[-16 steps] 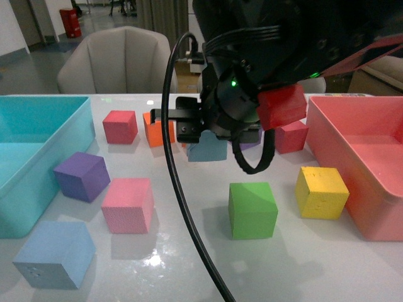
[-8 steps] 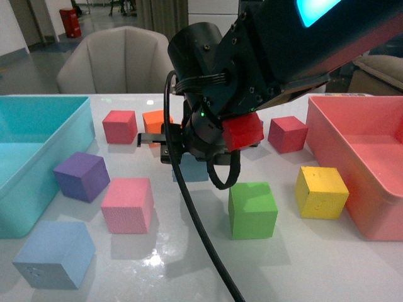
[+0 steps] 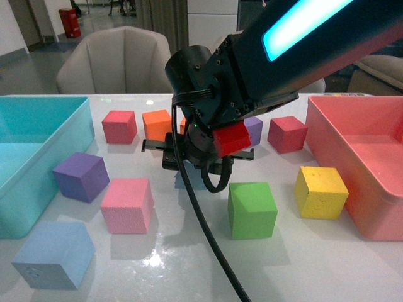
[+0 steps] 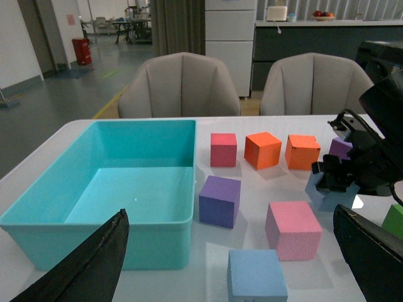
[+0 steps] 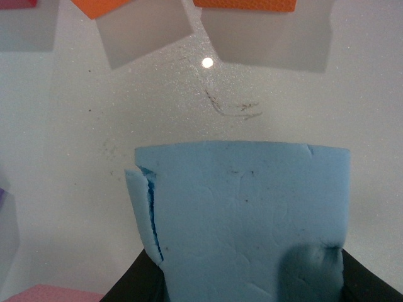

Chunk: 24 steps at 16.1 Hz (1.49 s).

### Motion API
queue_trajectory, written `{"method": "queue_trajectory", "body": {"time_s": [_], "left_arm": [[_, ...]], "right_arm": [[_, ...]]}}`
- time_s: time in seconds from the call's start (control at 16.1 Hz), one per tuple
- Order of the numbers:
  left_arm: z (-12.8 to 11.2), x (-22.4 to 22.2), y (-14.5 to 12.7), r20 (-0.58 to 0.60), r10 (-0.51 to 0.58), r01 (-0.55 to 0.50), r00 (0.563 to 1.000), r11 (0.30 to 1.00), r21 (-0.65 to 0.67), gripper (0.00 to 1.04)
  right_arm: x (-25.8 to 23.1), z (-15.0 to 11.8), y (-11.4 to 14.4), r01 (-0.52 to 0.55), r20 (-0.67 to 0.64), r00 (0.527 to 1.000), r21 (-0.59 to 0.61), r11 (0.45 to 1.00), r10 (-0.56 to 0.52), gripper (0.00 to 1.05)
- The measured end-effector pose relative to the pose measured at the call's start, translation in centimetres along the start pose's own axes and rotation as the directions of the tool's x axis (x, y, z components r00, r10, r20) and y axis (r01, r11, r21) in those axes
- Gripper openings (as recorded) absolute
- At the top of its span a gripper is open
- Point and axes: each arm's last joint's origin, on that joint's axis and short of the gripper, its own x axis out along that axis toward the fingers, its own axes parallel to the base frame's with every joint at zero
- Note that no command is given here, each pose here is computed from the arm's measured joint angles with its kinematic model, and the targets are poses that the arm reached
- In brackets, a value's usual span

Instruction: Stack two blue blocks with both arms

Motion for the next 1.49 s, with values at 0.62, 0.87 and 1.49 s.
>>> {"method": "queue_trajectory", "body": {"time_s": [0.62,0.87,1.49], "left_arm": [[0.0,0.0,0.0,0.0,0.0,0.0,1.0,1.0,0.0,0.98],[0.0,0.0,0.0,0.0,0.0,0.0,1.0,1.0,0.0,0.98],[0.0,0.0,0.0,0.0,0.0,0.0,1.0,1.0,0.0,0.98]], "right_arm": [[0.1,0.2,0.1,0.011,-0.006,1.0,0.013,1.0,-0.011,1.0],[-2.7,1.7,0.5,-0.029,0.067,0.997,0.024,0.999,0.027,0.98],[-22.6,-2.0,-10.2,0.028,0.527,0.841,0.182,0.983,-0.122,0.98]]}}
